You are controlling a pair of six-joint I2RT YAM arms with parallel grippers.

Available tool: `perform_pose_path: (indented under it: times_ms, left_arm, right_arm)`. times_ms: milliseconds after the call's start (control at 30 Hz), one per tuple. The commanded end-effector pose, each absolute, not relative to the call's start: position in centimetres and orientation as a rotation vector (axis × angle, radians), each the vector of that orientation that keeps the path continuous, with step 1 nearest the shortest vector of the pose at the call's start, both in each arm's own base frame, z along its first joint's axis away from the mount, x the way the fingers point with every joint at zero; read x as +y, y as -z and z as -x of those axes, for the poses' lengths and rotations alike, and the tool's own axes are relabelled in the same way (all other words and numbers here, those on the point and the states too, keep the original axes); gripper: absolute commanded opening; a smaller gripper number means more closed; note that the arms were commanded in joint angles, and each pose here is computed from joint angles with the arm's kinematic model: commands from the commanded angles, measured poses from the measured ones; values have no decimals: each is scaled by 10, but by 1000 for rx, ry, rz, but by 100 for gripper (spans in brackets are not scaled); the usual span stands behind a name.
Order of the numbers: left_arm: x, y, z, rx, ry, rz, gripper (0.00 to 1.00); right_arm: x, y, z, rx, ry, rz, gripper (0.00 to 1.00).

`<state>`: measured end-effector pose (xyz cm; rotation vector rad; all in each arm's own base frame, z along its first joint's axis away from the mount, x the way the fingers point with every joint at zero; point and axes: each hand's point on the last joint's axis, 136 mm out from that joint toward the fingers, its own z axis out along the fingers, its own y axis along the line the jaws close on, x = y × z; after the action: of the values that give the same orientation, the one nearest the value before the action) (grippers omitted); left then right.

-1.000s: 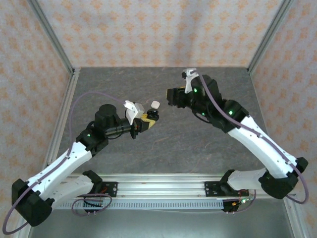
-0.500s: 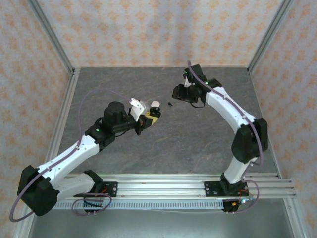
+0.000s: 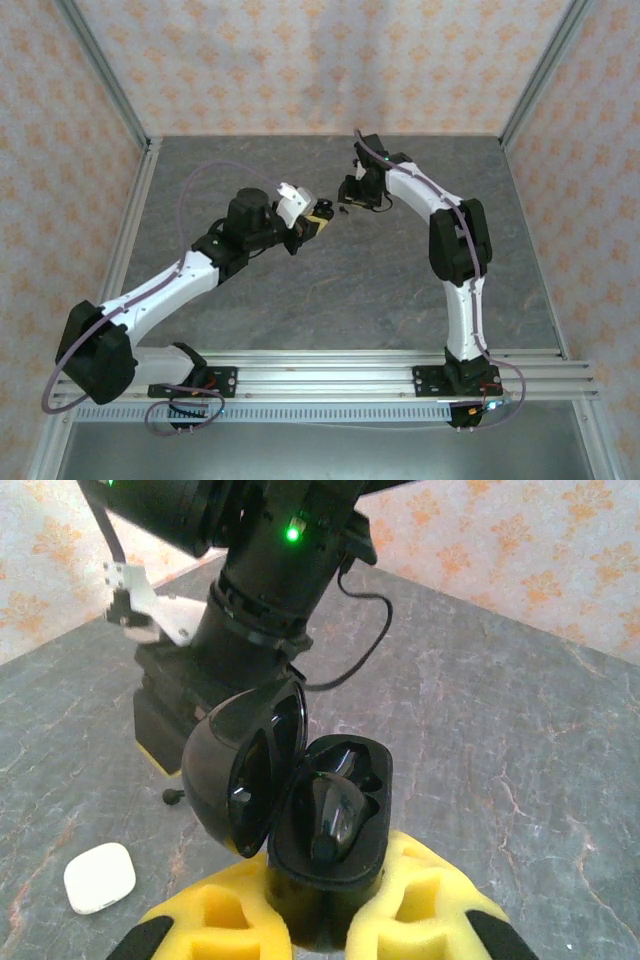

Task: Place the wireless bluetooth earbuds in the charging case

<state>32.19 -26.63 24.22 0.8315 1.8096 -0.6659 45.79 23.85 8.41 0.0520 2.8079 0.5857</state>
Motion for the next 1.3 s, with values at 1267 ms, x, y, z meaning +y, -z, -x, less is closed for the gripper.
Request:
perform_pose_path:
  times_ms: [1267]
  left_arm:
    - [-264,-262,-325,1766,662,-782,0]
  right_arm:
    - [242,-18,-461,2969,-267,200,29]
